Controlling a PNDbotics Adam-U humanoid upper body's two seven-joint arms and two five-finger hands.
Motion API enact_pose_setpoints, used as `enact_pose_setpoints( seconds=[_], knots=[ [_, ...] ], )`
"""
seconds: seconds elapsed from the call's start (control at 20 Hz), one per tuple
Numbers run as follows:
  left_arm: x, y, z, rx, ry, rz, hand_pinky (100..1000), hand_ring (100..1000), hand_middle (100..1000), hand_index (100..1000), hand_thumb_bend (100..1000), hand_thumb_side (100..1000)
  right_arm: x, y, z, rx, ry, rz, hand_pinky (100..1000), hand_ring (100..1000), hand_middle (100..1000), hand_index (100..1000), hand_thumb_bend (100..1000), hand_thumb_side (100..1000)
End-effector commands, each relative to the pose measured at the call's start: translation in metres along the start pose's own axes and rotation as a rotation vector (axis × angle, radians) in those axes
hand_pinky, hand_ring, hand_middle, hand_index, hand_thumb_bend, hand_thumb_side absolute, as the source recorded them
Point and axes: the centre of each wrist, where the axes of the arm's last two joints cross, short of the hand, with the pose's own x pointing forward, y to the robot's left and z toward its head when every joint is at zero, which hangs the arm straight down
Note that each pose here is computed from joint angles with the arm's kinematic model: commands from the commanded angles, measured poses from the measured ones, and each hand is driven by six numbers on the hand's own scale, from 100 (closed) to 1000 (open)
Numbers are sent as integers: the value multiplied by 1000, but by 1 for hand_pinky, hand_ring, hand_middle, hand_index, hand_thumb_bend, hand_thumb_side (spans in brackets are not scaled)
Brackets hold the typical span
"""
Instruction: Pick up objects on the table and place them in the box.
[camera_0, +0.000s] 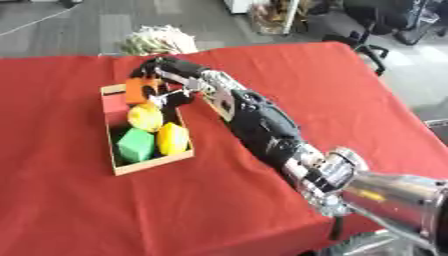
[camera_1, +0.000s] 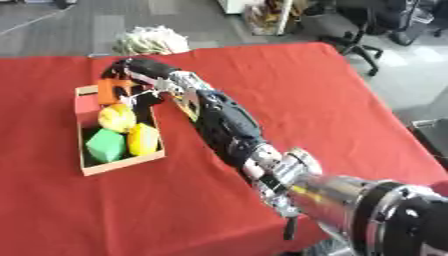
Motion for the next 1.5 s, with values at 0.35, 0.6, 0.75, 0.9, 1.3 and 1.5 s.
enact_pose_setpoints(
  seconds=[0.35, 0.6, 0.75, 0.9, 1.3, 1.5],
  knots=[
    [6, 4, 1, 3, -8, -25, 672, 590, 602, 874, 100, 981, -11, -15, 7, 14, 49, -8, 809, 837, 839, 927, 100, 210],
    [6, 4, 1, 4, -5, -24, 672, 590, 602, 874, 100, 986, -14, -21, 9, 6, 51, -18, 865, 884, 905, 969, 100, 360],
    [5, 3, 2, 5, -1, -21, 672, 590, 601, 874, 100, 989, -17, -29, 12, 53, 31, 2, 906, 922, 953, 999, 100, 461],
    [4, 3, 3, 8, 2, -18, 671, 590, 601, 874, 100, 987, -20, -42, 15, 74, 23, 37, 926, 940, 971, 1000, 100, 414],
    [0, 1, 8, 28, 20, -4, 671, 591, 601, 874, 100, 985, -25, -83, 37, -122, -42, 23, 869, 879, 906, 985, 100, 204],
    [-4, -2, 13, 59, 36, 14, 670, 592, 602, 872, 100, 975, -26, -101, 68, -313, -105, -56, 814, 811, 840, 960, 100, 281]
  ],
)
